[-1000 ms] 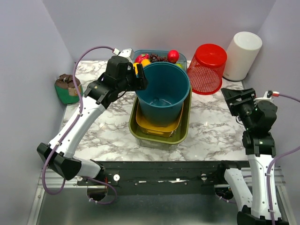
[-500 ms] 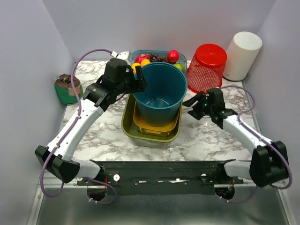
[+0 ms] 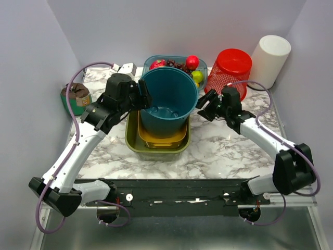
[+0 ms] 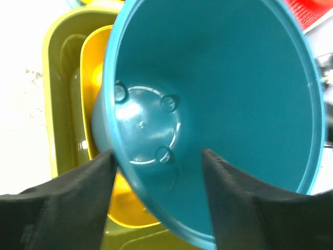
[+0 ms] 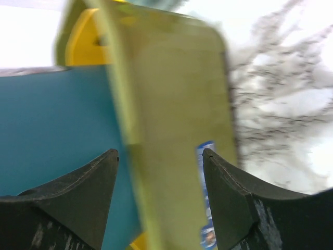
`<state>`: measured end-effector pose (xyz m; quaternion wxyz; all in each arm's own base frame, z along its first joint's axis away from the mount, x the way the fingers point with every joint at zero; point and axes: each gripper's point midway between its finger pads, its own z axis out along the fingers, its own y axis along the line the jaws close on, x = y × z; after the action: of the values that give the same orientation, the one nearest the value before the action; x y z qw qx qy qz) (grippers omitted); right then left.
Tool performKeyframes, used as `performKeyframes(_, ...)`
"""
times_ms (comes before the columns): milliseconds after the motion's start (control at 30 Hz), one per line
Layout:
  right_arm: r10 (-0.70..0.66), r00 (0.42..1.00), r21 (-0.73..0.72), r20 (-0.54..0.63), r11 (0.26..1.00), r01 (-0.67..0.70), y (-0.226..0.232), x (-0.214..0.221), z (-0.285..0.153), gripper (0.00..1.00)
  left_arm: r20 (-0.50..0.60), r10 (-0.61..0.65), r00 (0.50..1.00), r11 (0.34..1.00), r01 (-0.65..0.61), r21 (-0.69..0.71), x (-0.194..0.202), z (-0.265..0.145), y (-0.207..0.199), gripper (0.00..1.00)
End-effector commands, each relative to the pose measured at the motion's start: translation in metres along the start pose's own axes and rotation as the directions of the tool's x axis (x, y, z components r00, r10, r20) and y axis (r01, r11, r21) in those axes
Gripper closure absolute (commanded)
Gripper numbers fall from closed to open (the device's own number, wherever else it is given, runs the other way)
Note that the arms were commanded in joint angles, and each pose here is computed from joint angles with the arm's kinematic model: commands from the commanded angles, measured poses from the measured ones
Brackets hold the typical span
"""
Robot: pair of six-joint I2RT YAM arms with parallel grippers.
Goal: Turn the large container upside down
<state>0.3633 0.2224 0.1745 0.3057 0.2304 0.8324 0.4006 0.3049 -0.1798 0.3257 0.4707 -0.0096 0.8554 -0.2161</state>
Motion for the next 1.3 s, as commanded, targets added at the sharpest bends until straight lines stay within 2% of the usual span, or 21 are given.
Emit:
performKeyframes(0,0.031,0.992,-0.064,0.124,0.998,-0.024,0.040,-0.019,-0.049,0.26,-0.007,-0.003,1.000,1.000,0.003,-0.025,0.010,-0.002,0.012,0.47)
performKeyframes(67,0.121,0.968,-0.050,0.221,0.992,-0.112,0.034,-0.028,-0.065,0.26,0.000,-0.012,1.000,0.999,0.012,-0.031,0.011,-0.001,0.015,0.56)
performKeyframes(100,0.140,0.956,-0.110,0.258,0.987,-0.114,0.050,-0.030,-0.089,0.26,0.002,-0.016,1.000,0.999,0.016,-0.028,0.011,0.000,0.015,0.63)
performKeyframes(167,0.219,0.905,-0.113,0.366,0.975,-0.190,0.049,-0.042,-0.110,0.26,0.009,-0.021,1.000,0.999,0.021,-0.030,0.009,0.000,0.016,0.67)
performKeyframes(200,0.226,0.901,-0.072,0.369,0.974,-0.215,0.043,-0.033,-0.118,0.26,0.010,-0.021,1.000,0.999,0.022,-0.031,0.009,0.001,0.017,0.75)
performKeyframes(267,0.292,0.858,-0.111,0.423,0.956,-0.270,0.050,-0.037,-0.141,0.26,0.012,-0.024,1.000,0.999,0.024,-0.031,0.006,0.001,0.017,0.82)
performKeyframes(300,0.290,0.867,-0.112,0.405,0.957,-0.268,0.056,-0.031,-0.146,0.26,0.011,-0.023,1.000,0.999,0.023,-0.030,0.006,0.001,0.016,0.84)
performKeyframes(400,0.271,0.911,-0.097,0.310,0.963,-0.253,0.069,-0.001,-0.153,0.26,0.011,-0.034,0.999,0.999,0.034,-0.021,0.006,0.001,0.015,0.87)
performKeyframes(500,0.302,0.922,-0.107,0.243,0.953,-0.284,0.075,0.031,-0.153,0.26,0.022,-0.064,0.998,0.998,0.064,0.014,0.007,0.004,0.009,0.88)
performKeyframes(667,0.356,0.901,-0.177,0.248,0.931,-0.319,0.087,0.049,-0.166,0.27,0.014,-0.080,0.997,0.996,0.079,0.029,0.005,0.006,0.003,0.88)
performKeyframes(767,0.331,0.925,-0.239,0.187,0.929,-0.284,0.121,0.064,-0.177,0.27,0.023,-0.088,0.996,0.995,0.087,0.038,0.001,0.005,0.001,0.87)
performKeyframes(800,0.307,0.941,-0.231,0.141,0.935,-0.270,0.128,0.084,-0.176,0.27,0.024,-0.097,0.995,0.994,0.096,0.042,0.001,0.005,0.000,0.87)
performKeyframes(900,0.371,0.920,-0.163,0.129,0.923,-0.349,0.128,0.118,-0.163,0.26,0.027,-0.098,0.995,0.993,0.096,0.063,-0.002,0.006,-0.005,0.82)
performKeyframes(933,0.483,0.867,-0.141,0.122,0.873,-0.467,0.126,0.130,-0.155,0.27,0.020,-0.060,0.998,0.996,0.058,0.068,0.000,0.008,-0.005,0.84)
performKeyframes(967,0.535,0.822,-0.175,0.195,0.844,-0.508,0.123,0.125,-0.154,0.27,0.016,-0.033,0.999,0.997,0.032,0.075,0.001,0.008,-0.005,0.85)
performKeyframes(1000,0.580,0.791,-0.193,0.195,0.813,-0.549,0.127,0.131,-0.155,0.29,0.009,-0.018,1.000,0.998,0.018,0.067,0.003,0.009,-0.003,0.85)
performKeyframes(1033,0.602,0.779,-0.210,0.174,0.796,-0.568,0.136,0.141,-0.156,0.30,0.007,-0.007,1.000,0.998,0.007,0.055,0.004,0.009,0.001,0.85)
performKeyframes(1100,0.550,0.812,-0.189,0.194,0.833,-0.519,0.148,0.153,-0.143,0.30,0.012,-0.001,1.000,0.998,0.000,0.067,0.005,0.009,0.000,0.87)
performKeyframes(1133,0.608,0.775,-0.211,0.173,0.792,-0.573,0.168,0.151,-0.149,0.30,0.022,-0.002,1.000,0.997,0.000,0.081,0.004,0.007,-0.002,0.87)
performKeyframes(1200,0.603,0.769,-0.163,0.213,0.797,-0.581,0.162,0.163,-0.131,0.30,0.033,-0.009,0.999,0.993,0.005,0.122,0.003,0.005,-0.009,0.87)
performKeyframes(1267,0.647,0.724,-0.196,0.240,0.763,-0.616,0.170,0.157,-0.128,0.32,0.041,-0.012,0.999,0.990,0.007,0.140,0.002,0.004,-0.012,0.87)
